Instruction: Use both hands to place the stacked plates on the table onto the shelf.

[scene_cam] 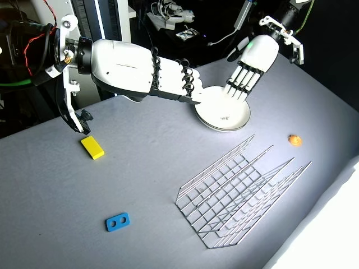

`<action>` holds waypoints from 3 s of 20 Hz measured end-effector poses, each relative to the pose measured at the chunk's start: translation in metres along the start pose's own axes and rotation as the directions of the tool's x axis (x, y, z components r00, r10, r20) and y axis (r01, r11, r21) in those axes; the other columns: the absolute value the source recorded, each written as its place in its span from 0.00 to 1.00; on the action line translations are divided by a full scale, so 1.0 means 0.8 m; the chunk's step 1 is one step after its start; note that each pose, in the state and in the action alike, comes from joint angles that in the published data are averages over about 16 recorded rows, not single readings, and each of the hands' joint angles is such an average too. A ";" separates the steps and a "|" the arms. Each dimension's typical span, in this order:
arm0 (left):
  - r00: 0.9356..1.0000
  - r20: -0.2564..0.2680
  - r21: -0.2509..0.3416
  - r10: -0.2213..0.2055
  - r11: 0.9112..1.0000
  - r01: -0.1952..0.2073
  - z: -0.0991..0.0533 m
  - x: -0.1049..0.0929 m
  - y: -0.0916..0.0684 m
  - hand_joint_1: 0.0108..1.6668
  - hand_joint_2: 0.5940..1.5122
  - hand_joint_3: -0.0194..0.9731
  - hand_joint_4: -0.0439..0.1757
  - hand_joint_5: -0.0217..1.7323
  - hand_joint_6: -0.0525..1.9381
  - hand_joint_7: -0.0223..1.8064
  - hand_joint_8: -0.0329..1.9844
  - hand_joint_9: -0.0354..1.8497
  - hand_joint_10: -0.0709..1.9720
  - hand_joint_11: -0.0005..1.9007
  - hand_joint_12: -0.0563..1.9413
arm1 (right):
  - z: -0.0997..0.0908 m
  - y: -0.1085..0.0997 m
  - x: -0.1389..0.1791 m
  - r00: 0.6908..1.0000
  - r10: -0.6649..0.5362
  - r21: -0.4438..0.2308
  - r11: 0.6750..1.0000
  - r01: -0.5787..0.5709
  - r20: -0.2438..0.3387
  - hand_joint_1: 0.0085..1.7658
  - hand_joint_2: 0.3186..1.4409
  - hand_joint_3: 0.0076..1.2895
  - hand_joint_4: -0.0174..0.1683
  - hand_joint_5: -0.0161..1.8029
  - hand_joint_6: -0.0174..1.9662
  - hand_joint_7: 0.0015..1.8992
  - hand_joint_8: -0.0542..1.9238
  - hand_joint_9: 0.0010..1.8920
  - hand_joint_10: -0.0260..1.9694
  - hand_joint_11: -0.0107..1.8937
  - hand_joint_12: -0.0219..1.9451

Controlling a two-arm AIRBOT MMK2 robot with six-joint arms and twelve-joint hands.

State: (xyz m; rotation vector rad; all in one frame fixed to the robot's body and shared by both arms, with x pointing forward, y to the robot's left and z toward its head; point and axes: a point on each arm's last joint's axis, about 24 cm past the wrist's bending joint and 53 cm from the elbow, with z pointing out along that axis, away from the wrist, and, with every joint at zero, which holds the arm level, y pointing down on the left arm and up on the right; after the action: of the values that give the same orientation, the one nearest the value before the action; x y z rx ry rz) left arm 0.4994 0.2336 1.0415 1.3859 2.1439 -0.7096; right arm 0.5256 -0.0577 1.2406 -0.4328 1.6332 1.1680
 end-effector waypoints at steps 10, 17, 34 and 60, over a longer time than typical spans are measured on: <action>0.997 -0.051 -0.038 -0.053 0.998 0.052 0.009 0.021 0.006 0.01 0.52 0.04 0.19 0.03 0.02 0.03 0.03 0.03 0.04 0.01 0.04 | 0.001 0.001 0.001 1.000 -0.007 -0.002 1.000 0.007 -0.001 0.65 0.60 0.01 0.09 0.02 0.02 0.01 0.03 0.01 0.02 0.01 0.10; 0.993 -0.072 -0.042 -0.091 0.995 0.088 0.018 0.031 0.000 0.00 0.52 0.04 0.17 0.02 0.01 0.03 0.03 0.03 0.04 0.01 0.03 | 0.001 0.001 0.001 1.000 -0.008 -0.004 1.000 0.008 -0.001 0.65 0.59 0.01 0.10 0.02 0.02 0.01 0.03 0.01 0.02 0.01 0.10; 0.984 -0.073 -0.016 -0.164 0.986 0.163 0.041 0.032 -0.031 0.00 0.52 0.03 0.15 0.01 0.01 0.01 0.02 0.03 0.04 0.01 0.03 | 0.001 0.001 0.001 1.000 -0.010 -0.004 1.000 0.010 -0.001 0.65 0.59 0.01 0.10 0.02 0.02 0.01 0.03 0.01 0.02 0.01 0.10; 0.960 -0.042 -0.151 -0.277 0.951 0.268 0.038 0.034 0.010 0.01 0.51 0.03 0.22 0.00 0.01 0.01 0.01 0.02 0.04 0.01 0.03 | 0.002 0.002 0.003 1.000 -0.017 -0.005 1.000 0.017 -0.003 0.65 0.59 0.01 0.09 0.02 0.02 0.01 0.03 0.01 0.02 0.01 0.10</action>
State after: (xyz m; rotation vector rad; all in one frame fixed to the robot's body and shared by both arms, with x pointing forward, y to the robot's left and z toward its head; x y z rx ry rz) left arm 0.5003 0.2347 1.0003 1.0614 2.4141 -0.6032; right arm 0.5246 -0.0553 1.2394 -0.4510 1.6269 1.1600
